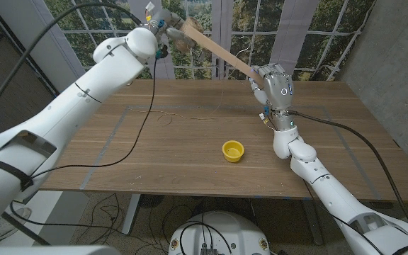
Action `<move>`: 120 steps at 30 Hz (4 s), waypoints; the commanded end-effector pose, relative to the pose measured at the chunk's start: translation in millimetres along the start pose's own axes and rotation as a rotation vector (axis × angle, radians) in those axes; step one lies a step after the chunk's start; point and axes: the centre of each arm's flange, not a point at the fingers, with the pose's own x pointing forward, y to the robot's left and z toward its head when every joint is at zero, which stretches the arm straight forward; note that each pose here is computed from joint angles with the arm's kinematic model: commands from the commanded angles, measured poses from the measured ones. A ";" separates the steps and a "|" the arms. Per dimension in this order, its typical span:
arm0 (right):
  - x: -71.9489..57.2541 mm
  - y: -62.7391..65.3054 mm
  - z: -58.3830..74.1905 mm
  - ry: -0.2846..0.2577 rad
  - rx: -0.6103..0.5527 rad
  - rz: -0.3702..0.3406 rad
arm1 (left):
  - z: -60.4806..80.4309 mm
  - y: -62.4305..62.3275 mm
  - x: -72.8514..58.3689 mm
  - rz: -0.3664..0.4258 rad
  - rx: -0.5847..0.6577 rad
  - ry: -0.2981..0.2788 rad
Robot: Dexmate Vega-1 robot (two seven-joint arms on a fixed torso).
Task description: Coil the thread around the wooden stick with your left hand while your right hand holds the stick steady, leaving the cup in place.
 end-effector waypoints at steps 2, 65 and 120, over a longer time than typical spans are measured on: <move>-6.4 5.4 -2.1 -0.006 0.013 0.017 | 35.9 20.6 23.4 0.037 0.029 -0.007; -1.9 51.4 -7.2 -0.051 -0.019 0.149 | 213.0 -26.5 -1.5 -0.207 0.044 -0.558; 13.9 32.3 -43.3 0.110 -0.110 0.077 | 53.0 -112.4 -98.8 -0.489 -0.209 -0.364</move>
